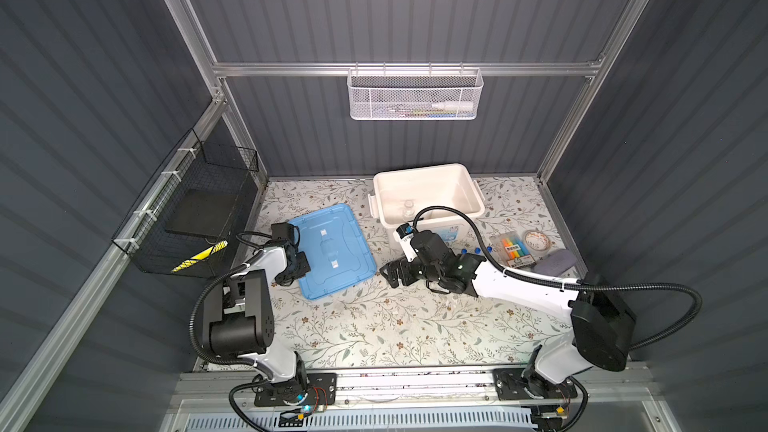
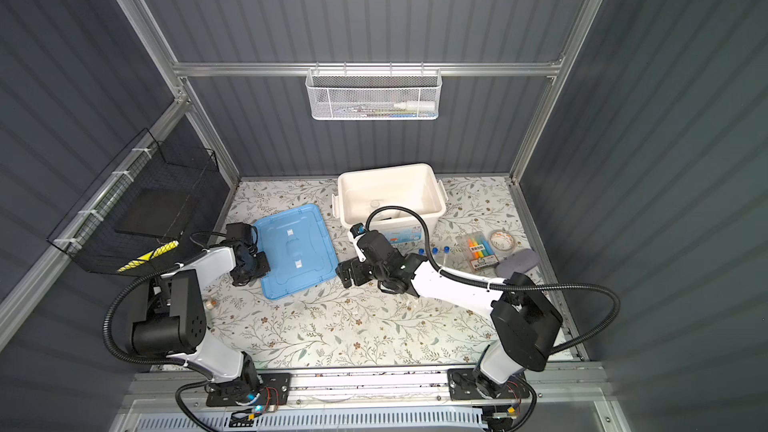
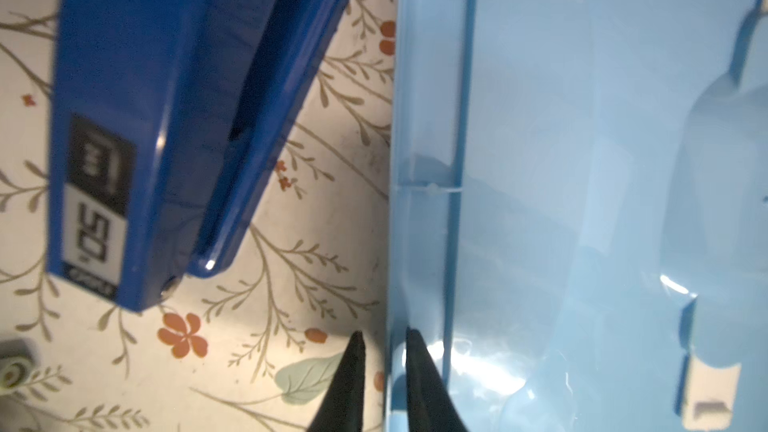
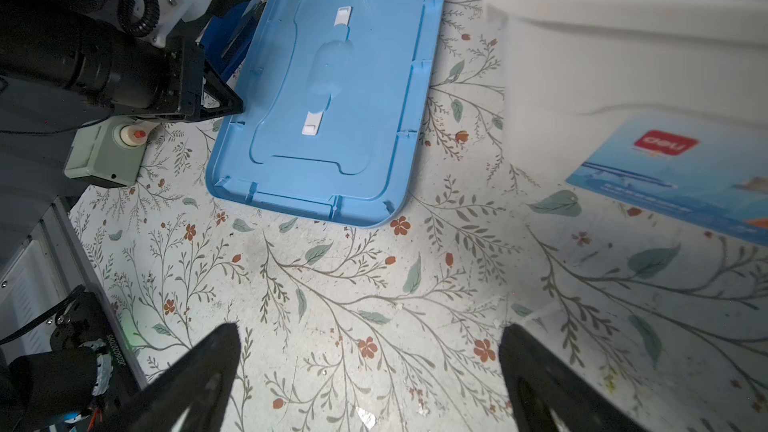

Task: Organize the chemistry lab equipment
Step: 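Close left gripper on the lid edge while right gripper hovers by bin, then drag the lid toward the bin with left gripper while right gripper approaches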

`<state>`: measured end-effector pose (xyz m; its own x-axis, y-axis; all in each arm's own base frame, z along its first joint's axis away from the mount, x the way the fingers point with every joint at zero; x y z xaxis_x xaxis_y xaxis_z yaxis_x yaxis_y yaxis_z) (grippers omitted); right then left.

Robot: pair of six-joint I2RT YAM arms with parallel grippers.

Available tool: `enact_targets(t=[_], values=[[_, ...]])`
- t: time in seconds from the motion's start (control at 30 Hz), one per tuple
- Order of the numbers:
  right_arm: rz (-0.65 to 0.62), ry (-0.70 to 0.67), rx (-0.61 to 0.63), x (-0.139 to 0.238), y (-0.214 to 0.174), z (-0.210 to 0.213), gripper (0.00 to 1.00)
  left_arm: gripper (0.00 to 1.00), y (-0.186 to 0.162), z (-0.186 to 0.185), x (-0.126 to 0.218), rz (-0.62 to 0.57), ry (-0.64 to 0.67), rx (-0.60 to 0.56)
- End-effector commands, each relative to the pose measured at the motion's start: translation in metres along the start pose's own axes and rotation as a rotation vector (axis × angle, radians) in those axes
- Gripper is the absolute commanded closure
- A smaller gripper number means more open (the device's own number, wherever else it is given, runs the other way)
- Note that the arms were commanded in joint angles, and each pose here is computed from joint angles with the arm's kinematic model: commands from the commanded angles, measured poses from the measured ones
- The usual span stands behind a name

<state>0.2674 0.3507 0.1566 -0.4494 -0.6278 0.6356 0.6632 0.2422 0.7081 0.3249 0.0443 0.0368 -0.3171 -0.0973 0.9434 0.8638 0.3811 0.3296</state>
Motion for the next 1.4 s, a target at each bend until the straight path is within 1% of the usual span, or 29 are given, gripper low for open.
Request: enact_targets(t=[0.0, 0.03, 0.13, 0.43, 0.5, 0.57, 0.7, 0.83, 1.0, 1.27, 1.37], values=[[-0.008, -0.01, -0.005, 0.003, 0.001, -0.003, 0.01, 0.73, 0.001, -0.002, 0.007, -0.003, -0.014, 0.008], [-0.005, -0.012, -0.005, 0.002, 0.0, -0.004, 0.01, 0.7, 0.002, -0.003, 0.008, -0.005, -0.018, 0.01], [0.0, -0.009, -0.006, 0.0, 0.0, -0.003, 0.01, 0.67, 0.005, -0.005, 0.008, -0.01, -0.025, 0.013], [0.009, -0.007, -0.005, -0.004, 0.001, -0.002, 0.01, 0.66, 0.002, -0.006, -0.005, 0.017, -0.024, 0.017], [0.011, -0.005, -0.006, -0.005, 0.001, -0.001, 0.01, 0.68, 0.002, -0.007, -0.007, 0.024, -0.025, 0.013], [0.012, -0.004, -0.004, -0.005, 0.002, -0.001, 0.01, 0.73, 0.0, -0.007, -0.009, 0.035, -0.022, 0.009], [0.017, -0.009, -0.002, -0.007, 0.002, -0.002, 0.01, 0.78, -0.003, -0.007, -0.012, 0.046, -0.023, 0.003], [0.024, -0.017, 0.002, -0.008, 0.001, -0.004, 0.01, 0.88, -0.006, -0.008, -0.013, 0.052, -0.036, 0.002], [0.023, -0.031, 0.004, -0.008, 0.003, -0.011, 0.01, 1.0, -0.003, -0.011, -0.007, 0.032, -0.055, 0.001], [0.024, -0.035, -0.006, -0.005, 0.006, -0.019, 0.01, 1.0, 0.003, -0.016, 0.009, -0.012, -0.093, 0.011], [0.023, -0.04, -0.007, -0.004, 0.007, -0.021, 0.01, 1.0, 0.008, -0.017, 0.021, -0.039, -0.11, 0.017]])
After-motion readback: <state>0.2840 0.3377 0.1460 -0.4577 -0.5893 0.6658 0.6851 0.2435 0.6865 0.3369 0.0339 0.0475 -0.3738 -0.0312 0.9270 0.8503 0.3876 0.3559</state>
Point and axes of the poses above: each gripper's point midway between its finger pads, its own x axis back along the fingers, its own z axis along the line the jaws close on, y = z × x, the point moved 1 cm from there along x, back along the fingers, and after that the axes turned 1 degree about x, right-handed, at the moved point
